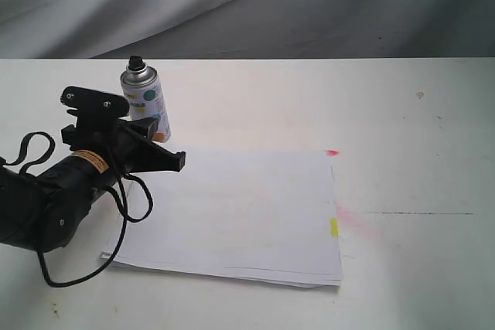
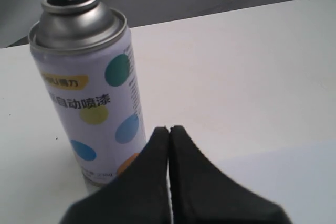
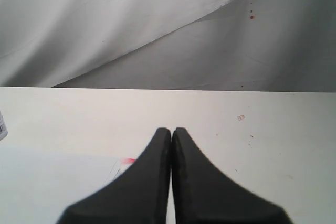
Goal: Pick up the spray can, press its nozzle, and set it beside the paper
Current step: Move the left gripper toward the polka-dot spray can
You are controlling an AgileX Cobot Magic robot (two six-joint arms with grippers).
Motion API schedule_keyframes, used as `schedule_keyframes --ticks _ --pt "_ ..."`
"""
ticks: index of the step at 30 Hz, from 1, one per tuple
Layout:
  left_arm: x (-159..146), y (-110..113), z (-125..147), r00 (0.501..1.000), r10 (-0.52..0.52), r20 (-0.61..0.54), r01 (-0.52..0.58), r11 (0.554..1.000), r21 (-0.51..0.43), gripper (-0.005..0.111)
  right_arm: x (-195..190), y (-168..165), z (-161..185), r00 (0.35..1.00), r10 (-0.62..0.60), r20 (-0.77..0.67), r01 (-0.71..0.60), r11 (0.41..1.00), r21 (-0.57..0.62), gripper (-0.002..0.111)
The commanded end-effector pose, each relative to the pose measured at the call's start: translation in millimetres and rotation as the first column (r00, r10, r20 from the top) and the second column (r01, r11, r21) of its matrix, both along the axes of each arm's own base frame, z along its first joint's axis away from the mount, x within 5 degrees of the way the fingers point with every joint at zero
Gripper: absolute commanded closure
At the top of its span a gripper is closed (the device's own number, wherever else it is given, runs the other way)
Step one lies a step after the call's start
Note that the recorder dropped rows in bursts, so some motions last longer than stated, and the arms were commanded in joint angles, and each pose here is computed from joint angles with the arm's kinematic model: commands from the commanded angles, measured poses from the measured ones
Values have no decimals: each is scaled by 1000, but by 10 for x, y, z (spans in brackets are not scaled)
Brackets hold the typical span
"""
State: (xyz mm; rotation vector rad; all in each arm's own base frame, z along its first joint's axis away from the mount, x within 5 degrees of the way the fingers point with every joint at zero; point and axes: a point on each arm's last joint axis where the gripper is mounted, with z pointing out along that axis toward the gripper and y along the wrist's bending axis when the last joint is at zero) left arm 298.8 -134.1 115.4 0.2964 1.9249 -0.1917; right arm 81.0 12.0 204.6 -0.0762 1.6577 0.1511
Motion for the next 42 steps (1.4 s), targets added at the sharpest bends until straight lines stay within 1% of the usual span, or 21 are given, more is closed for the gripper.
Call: schedule_keyframes --ticks 1,3,5,7,10,12,13,16,20,24,29,32,35,39,42 --pt "42 -38 29 1000 -5 27 5 1000 -11 106 -3 -2 -10 1000 -2 -4 2 1000 0 108" --pt "42 -38 29 1000 -5 27 5 1000 -11 102 -3 -2 -10 1000 -2 -4 2 1000 0 108" --pt "42 -38 29 1000 -5 27 5 1000 -11 93 -3 -2 -10 1000 -2 -4 2 1000 0 108" --pt "42 -38 29 1000 -2 25 3 1000 -18 80 -3 -2 -10 1000 -2 -4 2 1000 0 108" --pt "42 -38 29 1000 -2 25 3 1000 -18 50 -3 -2 -10 1000 -2 -4 2 1000 0 108" --pt "46 -38 38 999 -1 35 2 1000 -21 34 -3 -2 -10 1000 -2 -4 2 1000 0 108" --pt "46 -38 40 999 -1 37 2 1000 -21 28 -3 -2 -10 1000 -2 -4 2 1000 0 108" --pt "43 -38 31 1000 -2 28 2 1000 -19 18 -3 -2 -10 1000 -2 -4 2 1000 0 108" --pt "44 -32 29 1000 6 24 -6 1000 -21 17 -3 -2 -10 1000 -2 -4 2 1000 0 108" --pt "56 15 24 997 71 12 -70 997 -40 17 -3 -2 -10 1000 -2 -4 2 1000 0 108" --pt "63 11 19 998 62 15 -61 997 -36 17 -3 -2 -10 1000 -2 -4 2 1000 0 108" --pt "88 35 1 997 76 23 -75 997 -13 17 -3 -2 -10 1000 -2 -4 2 1000 0 108" --pt "158 91 -57 994 104 20 -104 995 -6 17 -3 -2 -10 1000 -2 -4 2 1000 0 108" --pt "240 49 -167 996 92 10 -92 996 20 17 -3 -2 -10 1000 -2 -4 2 1000 0 108" --pt "289 28 -245 995 96 8 -96 995 18 17 -3 -2 -10 1000 -2 -4 2 1000 0 108"
